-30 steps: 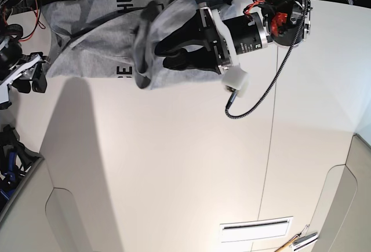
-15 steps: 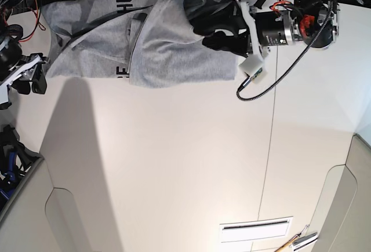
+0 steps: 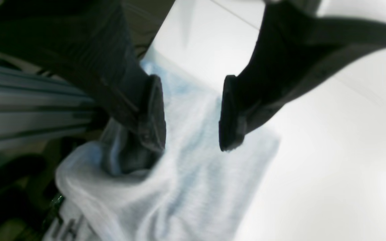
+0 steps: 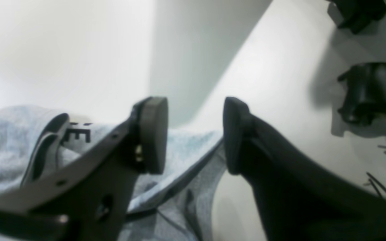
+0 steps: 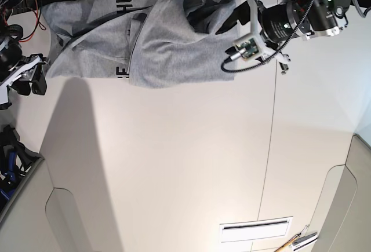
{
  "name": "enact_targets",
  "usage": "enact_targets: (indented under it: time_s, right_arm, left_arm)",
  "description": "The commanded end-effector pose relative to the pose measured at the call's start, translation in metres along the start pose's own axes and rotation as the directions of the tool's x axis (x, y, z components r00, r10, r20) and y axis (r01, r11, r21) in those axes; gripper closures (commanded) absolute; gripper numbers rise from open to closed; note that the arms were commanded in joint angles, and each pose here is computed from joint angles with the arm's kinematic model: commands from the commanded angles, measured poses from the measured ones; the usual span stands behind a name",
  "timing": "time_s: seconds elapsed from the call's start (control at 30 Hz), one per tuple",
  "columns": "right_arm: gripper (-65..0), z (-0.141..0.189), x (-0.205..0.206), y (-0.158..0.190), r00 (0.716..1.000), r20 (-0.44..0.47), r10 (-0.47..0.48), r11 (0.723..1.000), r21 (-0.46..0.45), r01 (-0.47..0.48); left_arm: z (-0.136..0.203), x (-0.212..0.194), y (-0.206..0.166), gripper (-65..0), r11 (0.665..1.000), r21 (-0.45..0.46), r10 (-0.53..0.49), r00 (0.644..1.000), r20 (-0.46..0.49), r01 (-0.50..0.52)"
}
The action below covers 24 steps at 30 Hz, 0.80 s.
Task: Fold the T-shirt properly
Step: 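Fold the held end with the left gripper toward the right gripper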
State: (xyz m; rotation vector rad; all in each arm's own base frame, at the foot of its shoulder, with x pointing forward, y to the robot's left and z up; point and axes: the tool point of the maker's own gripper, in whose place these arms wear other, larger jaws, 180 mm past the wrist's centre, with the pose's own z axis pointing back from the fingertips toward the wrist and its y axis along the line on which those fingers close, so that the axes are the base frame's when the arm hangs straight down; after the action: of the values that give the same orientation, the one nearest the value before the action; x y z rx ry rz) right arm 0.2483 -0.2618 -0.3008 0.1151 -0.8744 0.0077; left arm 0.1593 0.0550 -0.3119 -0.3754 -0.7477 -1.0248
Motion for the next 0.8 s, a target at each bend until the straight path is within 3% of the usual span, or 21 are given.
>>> enact_targets:
  time_s: [0.0, 0.27, 0.63, 0.77]
  right_arm:
    - [-26.9, 0.004, 0.015, -0.001, 0.998, 0.053, 0.017, 1.0, -0.003, -0.017]
    - [-26.9, 0.004, 0.015, -0.001, 0.999, 0.052, 0.017, 1.0, -0.003, -0.016]
    - [-26.9, 0.004, 0.015, -0.001, 0.998, 0.053, 0.017, 1.0, -0.003, -0.017]
    - [-26.9, 0.004, 0.015, -0.001, 0.998, 0.053, 0.017, 1.0, -0.003, -0.016]
  left_arm:
    - [0.0, 0.006, -0.009, -29.6, 0.998, -0.02, -0.057, 0.998, 0.019, 0.058]
    - [-0.021, 0.015, -0.052, -29.6, 0.944, -0.095, -0.312, 0.949, 0.041, 0.315]
    - [-0.03, 0.023, -0.051, -29.6, 0.795, 0.022, -0.607, 0.794, 0.014, 0.607]
    - [-0.033, 0.027, -0.05, -29.5, 0.769, 0.047, -0.639, 0.769, 0.015, 0.638]
